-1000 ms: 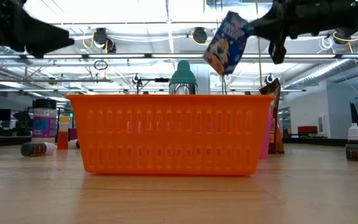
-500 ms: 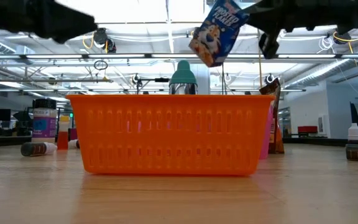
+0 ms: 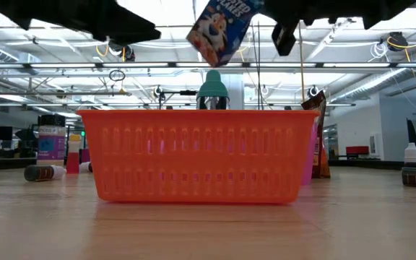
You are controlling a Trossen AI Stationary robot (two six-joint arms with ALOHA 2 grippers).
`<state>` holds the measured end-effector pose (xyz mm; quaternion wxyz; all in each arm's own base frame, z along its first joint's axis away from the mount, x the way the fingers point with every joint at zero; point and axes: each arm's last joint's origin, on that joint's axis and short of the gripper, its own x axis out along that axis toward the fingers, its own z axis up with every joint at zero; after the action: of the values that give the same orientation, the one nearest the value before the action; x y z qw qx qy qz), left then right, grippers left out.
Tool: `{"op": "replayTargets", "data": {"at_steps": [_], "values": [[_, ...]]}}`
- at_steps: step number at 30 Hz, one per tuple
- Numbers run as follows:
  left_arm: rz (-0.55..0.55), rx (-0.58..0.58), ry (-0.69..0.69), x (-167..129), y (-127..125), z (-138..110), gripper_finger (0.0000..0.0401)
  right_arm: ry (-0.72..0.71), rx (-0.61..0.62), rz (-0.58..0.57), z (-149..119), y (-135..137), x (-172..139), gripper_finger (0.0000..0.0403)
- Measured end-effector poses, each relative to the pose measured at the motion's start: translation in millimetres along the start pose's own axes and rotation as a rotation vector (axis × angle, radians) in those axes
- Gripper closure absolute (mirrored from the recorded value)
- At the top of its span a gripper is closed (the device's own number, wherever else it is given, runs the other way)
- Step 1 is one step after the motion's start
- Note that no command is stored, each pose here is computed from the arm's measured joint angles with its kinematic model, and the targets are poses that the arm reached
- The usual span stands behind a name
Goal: Pick & Place Kitchen Items
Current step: Put the blue cereal box into the pink bin
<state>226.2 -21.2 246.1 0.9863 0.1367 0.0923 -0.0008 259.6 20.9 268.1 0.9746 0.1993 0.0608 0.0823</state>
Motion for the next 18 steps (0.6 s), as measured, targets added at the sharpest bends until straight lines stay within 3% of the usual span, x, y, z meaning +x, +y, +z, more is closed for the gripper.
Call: {"op": "replayTargets", "data": {"at_steps": [7,12,18], "values": [[-0.060,0.040,0.082,28.2,5.8,0.5,0.0201,0.033,0.008,0.014,-2.8,-1.8,11.2,0.0402],[-0.015,0.087,0.155,35.2,10.8,9.6,0.0201,0.049,0.010,0.033,-3.0,-1.1,12.4,0.0402],[0.015,0.142,0.148,32.1,14.3,18.2,0.0201,0.068,0.013,0.023,-4.9,-2.1,12.4,0.0402]]}}
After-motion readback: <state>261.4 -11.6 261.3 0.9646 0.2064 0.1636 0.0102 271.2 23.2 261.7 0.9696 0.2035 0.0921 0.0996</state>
